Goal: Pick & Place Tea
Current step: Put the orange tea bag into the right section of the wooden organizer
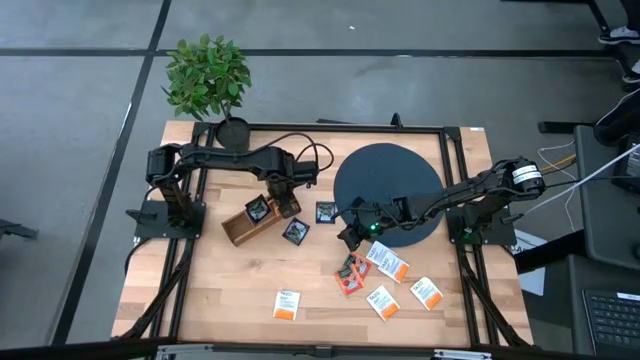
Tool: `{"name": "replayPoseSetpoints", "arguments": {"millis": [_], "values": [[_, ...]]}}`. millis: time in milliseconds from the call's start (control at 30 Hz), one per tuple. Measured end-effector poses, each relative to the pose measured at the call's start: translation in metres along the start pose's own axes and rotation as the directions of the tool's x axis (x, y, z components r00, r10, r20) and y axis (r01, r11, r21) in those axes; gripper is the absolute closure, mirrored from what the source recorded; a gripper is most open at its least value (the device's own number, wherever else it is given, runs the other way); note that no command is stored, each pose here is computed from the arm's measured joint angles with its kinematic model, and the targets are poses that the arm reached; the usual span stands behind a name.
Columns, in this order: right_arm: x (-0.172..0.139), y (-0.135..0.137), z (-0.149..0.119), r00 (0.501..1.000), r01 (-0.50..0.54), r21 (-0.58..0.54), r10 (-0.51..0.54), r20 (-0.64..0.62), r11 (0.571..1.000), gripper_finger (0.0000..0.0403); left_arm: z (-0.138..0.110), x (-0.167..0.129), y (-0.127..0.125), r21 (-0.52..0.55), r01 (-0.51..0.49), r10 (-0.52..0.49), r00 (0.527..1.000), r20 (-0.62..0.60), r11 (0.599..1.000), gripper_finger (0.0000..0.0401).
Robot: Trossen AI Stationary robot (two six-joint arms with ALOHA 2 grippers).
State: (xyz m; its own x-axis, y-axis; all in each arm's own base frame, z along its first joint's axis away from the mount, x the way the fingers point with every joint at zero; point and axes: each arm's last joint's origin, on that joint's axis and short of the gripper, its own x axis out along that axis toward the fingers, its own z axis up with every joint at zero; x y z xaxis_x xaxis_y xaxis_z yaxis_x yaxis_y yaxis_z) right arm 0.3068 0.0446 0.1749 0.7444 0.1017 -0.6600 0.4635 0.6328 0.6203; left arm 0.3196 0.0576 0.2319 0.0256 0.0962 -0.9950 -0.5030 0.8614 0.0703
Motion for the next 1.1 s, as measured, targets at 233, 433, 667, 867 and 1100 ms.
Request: {"name": "replayPoseSetpoints", "arguments": {"millis": [233,433,667,867,1100], "values": [[0.0,0.0,0.0,1.0,0.0,0.0,0.0,0.0,1.0,0.0304,0.0008,0.0001,0.0006,-0.002,-0.003,0.003,1.0,0.007,1.0,0.0386],[0.0,0.0001,0.0,1.0,0.0,0.0,0.0,0.0,1.0,0.0304,0.0009,0.0001,0.001,0.013,-0.015,0.015,1.0,0.011,1.0,0.0399],[0.0,0.0001,-0.0001,1.0,-0.001,-0.011,0.001,0.0,1.0,0.0304,-0.0026,0.0,0.0,-0.011,0.049,-0.05,0.998,-0.045,0.999,0.0399],[0.0,0.0001,-0.0001,1.0,-0.001,-0.013,0.001,0.0,1.0,0.0304,-0.0028,0.0,0.0009,-0.014,0.04,-0.041,0.998,-0.048,0.999,0.0399],[0.0,0.0008,0.0004,1.0,-0.007,-0.013,0.007,0.005,1.0,0.0304,0.0028,0.0098,0.0042,-0.047,0.033,-0.036,0.997,-0.068,0.998,0.0398]]}}
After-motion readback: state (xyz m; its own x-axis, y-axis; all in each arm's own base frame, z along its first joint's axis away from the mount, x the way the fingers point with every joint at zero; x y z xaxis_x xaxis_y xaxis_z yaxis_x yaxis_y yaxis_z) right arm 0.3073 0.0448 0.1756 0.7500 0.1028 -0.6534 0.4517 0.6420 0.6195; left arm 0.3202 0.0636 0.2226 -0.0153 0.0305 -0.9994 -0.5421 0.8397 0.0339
